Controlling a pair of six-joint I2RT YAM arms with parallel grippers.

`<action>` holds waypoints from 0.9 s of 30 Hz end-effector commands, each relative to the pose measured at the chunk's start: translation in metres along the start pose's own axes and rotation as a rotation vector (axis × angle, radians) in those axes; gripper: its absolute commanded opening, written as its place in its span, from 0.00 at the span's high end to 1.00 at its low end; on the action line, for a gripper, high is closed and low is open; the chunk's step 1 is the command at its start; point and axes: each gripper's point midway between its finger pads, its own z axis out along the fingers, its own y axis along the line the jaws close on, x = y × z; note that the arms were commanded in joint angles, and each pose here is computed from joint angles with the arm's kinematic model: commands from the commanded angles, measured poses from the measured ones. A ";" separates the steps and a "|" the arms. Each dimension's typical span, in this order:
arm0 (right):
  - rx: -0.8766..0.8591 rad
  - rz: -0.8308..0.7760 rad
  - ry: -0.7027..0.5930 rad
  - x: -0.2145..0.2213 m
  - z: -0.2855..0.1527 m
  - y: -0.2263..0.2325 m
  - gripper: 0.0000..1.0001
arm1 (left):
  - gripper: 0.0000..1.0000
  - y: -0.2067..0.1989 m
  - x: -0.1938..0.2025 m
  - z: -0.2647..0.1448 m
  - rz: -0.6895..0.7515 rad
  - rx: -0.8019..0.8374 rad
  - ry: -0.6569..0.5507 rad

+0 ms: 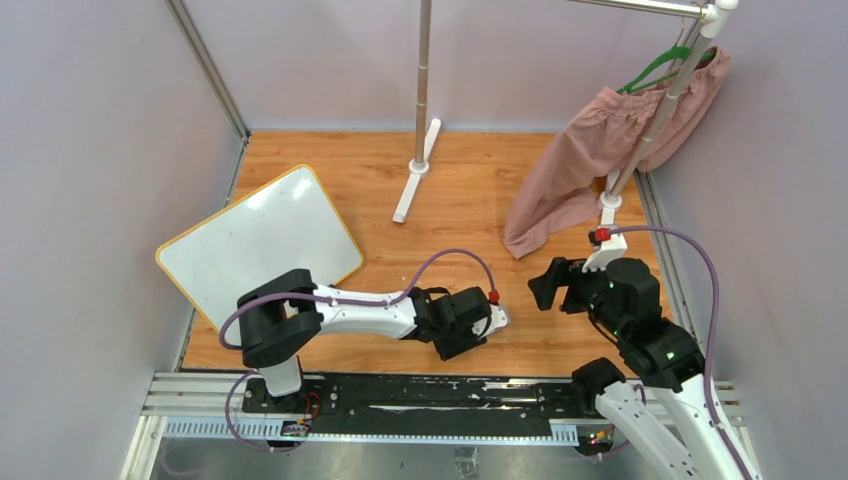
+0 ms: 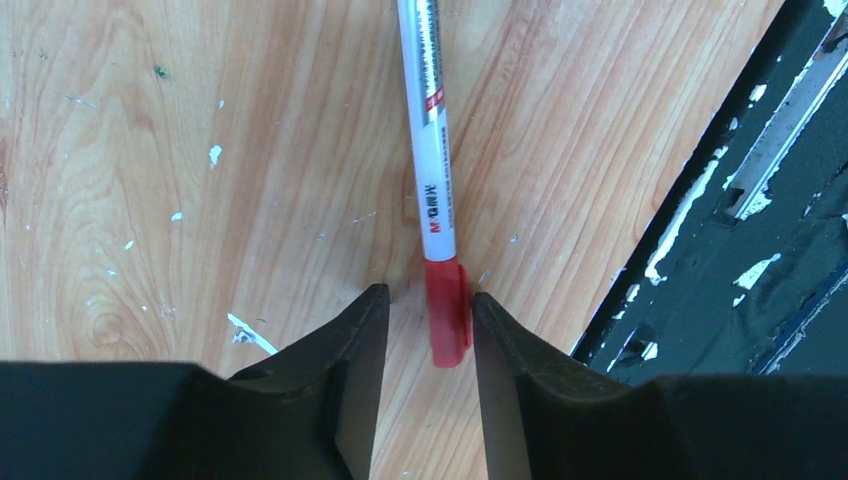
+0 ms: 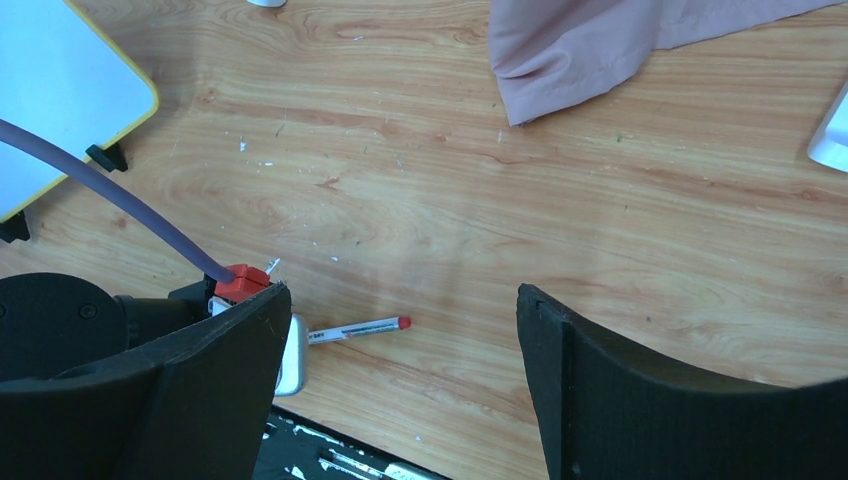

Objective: Write a sentence on the whiteboard
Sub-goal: Move the whiteboard to the center of the board.

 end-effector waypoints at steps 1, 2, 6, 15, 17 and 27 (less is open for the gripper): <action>0.027 0.000 -0.046 -0.014 -0.009 -0.004 0.14 | 0.62 -0.006 0.015 0.015 0.017 -0.006 0.064; 0.028 -0.002 -0.048 -0.015 -0.010 -0.004 0.14 | 0.63 -0.003 0.017 0.015 0.025 -0.028 0.072; 0.028 -0.009 -0.051 -0.016 -0.013 -0.004 0.14 | 0.72 -0.002 0.023 0.016 0.032 -0.041 0.087; 0.029 0.009 -0.039 -0.010 -0.012 -0.004 0.14 | 1.00 0.004 0.005 0.005 -0.005 -0.088 0.006; 0.028 0.021 -0.035 -0.008 -0.011 -0.005 0.14 | 1.00 0.010 0.002 0.002 -0.023 -0.123 -0.010; -0.001 0.068 0.004 0.008 0.003 -0.001 0.14 | 1.00 0.033 0.010 0.000 -0.168 -0.210 -0.033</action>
